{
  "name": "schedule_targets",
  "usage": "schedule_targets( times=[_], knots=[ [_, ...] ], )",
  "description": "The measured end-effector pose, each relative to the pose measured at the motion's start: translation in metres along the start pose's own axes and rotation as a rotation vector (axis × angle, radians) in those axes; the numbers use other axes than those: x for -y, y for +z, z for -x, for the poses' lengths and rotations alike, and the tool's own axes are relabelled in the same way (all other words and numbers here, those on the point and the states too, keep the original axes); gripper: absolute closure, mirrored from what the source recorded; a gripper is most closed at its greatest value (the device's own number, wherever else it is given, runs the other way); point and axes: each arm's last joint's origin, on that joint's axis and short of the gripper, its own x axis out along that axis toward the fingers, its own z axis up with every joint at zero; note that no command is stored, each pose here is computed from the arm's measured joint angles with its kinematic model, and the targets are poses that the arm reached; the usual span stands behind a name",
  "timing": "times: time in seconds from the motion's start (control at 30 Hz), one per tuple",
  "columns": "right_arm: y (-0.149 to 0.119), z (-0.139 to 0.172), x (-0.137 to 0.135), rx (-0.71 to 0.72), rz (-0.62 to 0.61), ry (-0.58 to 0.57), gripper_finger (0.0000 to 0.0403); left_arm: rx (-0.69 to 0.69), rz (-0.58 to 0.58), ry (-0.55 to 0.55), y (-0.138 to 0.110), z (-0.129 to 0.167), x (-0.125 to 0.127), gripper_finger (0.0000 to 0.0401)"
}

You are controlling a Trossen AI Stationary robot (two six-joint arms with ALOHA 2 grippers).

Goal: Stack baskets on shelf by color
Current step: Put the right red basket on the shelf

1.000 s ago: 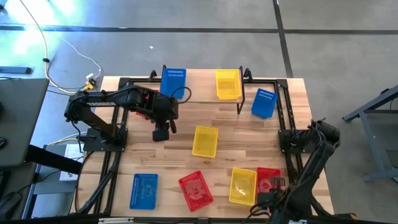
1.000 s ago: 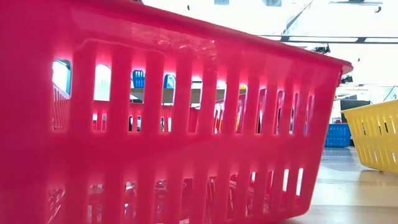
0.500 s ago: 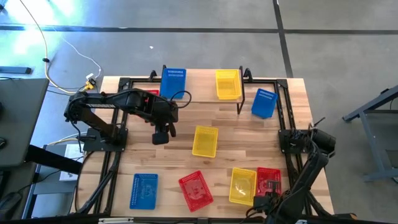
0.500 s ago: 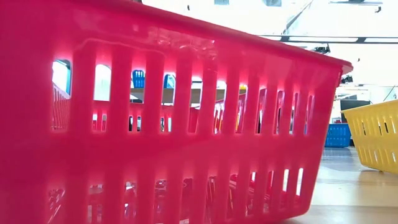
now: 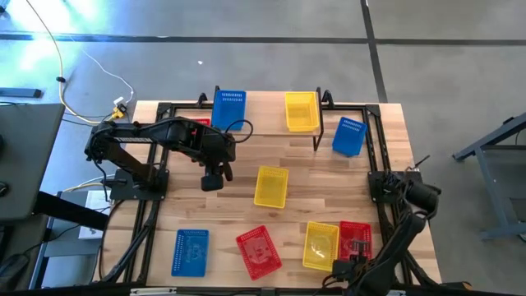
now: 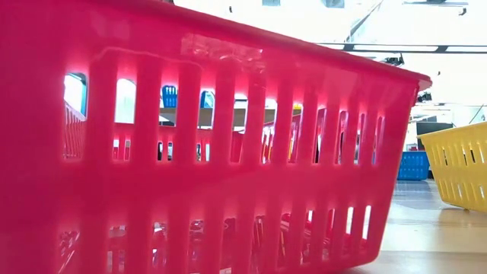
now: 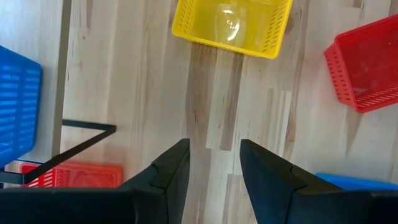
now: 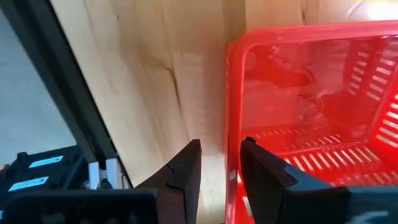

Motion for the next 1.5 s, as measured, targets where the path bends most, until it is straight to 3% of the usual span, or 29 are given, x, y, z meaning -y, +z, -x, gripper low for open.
schedule_targets(
  times=[0.27, 0.47, 0.63, 0.8, 1.07, 1.3, 1.5],
  knots=[
    [0.002, -0.001, 0.0, -0.02, -0.011, 0.005, 0.0395, 0.0, 0.0, 0.0, 0.0, 0.0, 0.0, 0.027],
    [0.003, 0.007, 0.004, -0.012, -0.062, 0.021, 0.04, 0.012, 0.009, 0.002, 0.001, 0.0, 0.0, 0.027],
    [0.003, 0.028, 0.017, -0.01, -0.206, 0.068, 0.0402, 0.018, 0.009, 0.046, 0.001, 0.0, -0.001, 0.027],
    [0.003, 0.057, 0.039, 0.006, -0.368, 0.11, 0.0402, 0.021, 0.009, 0.069, 0.001, 0.0, -0.002, 0.027],
    [0.014, 0.105, 0.09, 0.182, -0.556, 0.193, 0.0402, 0.02, -0.017, 0.069, 0.001, 0.0, -0.002, 0.027],
    [0.036, 0.133, 0.139, 0.376, -0.61, 0.21, 0.0403, -0.041, -0.135, 0.08, -0.004, 0.0, -0.003, 0.027],
    [0.064, 0.148, 0.178, 0.504, -0.569, 0.22, 0.0403, -0.08, -0.169, 0.103, -0.011, 0.004, -0.009, 0.027]
  ],
)
